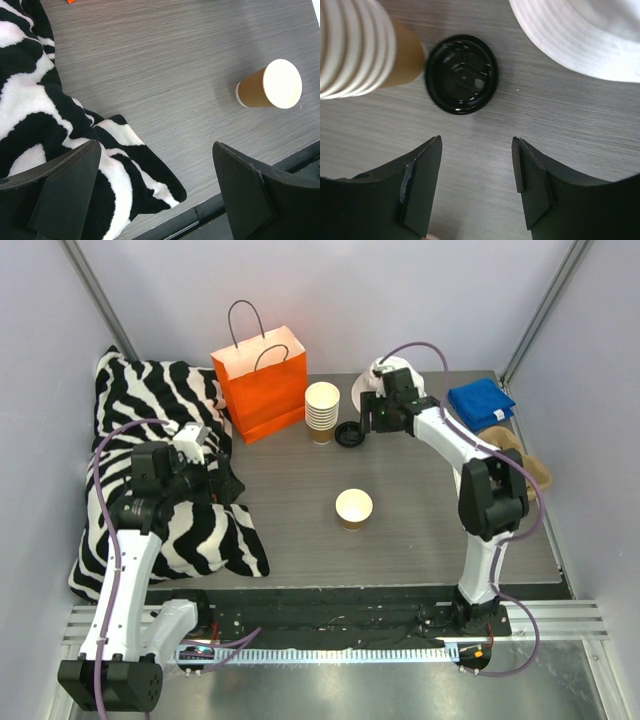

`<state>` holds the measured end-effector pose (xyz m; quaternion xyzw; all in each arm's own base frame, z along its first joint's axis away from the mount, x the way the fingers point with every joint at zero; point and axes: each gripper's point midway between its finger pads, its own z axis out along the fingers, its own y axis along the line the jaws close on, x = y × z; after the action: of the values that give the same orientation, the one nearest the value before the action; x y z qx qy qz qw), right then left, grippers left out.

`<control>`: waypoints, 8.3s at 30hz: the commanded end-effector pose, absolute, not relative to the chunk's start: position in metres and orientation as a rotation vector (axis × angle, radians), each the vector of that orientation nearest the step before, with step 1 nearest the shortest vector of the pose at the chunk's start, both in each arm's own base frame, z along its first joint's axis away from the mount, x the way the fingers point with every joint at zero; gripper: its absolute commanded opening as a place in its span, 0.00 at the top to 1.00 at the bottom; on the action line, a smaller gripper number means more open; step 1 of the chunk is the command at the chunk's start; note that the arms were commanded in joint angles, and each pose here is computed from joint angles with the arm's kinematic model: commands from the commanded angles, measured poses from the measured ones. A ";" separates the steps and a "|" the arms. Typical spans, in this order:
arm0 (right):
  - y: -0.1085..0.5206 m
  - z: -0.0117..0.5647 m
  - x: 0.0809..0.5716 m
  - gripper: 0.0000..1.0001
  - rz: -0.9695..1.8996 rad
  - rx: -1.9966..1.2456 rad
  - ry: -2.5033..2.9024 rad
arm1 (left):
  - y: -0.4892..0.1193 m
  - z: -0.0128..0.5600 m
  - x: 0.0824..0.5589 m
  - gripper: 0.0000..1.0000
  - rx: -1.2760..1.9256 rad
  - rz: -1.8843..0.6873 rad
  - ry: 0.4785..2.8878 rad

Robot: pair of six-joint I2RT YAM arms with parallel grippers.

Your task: Pack the takeout coffee

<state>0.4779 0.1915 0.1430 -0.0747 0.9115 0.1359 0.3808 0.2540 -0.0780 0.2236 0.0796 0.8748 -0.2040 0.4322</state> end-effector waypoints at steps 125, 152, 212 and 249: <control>0.164 0.435 0.313 0.31 0.880 -0.418 1.717 | -0.299 0.426 0.263 1.00 0.422 -1.167 1.677; 0.245 0.411 0.306 0.53 1.084 -0.269 1.779 | -0.307 0.423 0.283 1.00 0.279 -1.287 1.694; 0.265 0.359 0.312 0.75 1.095 -0.207 1.909 | -0.315 0.380 0.293 1.00 0.147 -1.327 1.837; 0.215 0.233 0.282 0.99 0.234 -1.195 2.335 | -0.179 0.311 0.248 0.00 0.255 -1.108 2.141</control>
<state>0.2915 0.2199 0.2350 -0.3654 0.8793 0.1426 0.2702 0.2586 -0.1824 0.3225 0.0873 0.8189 -0.4077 0.3943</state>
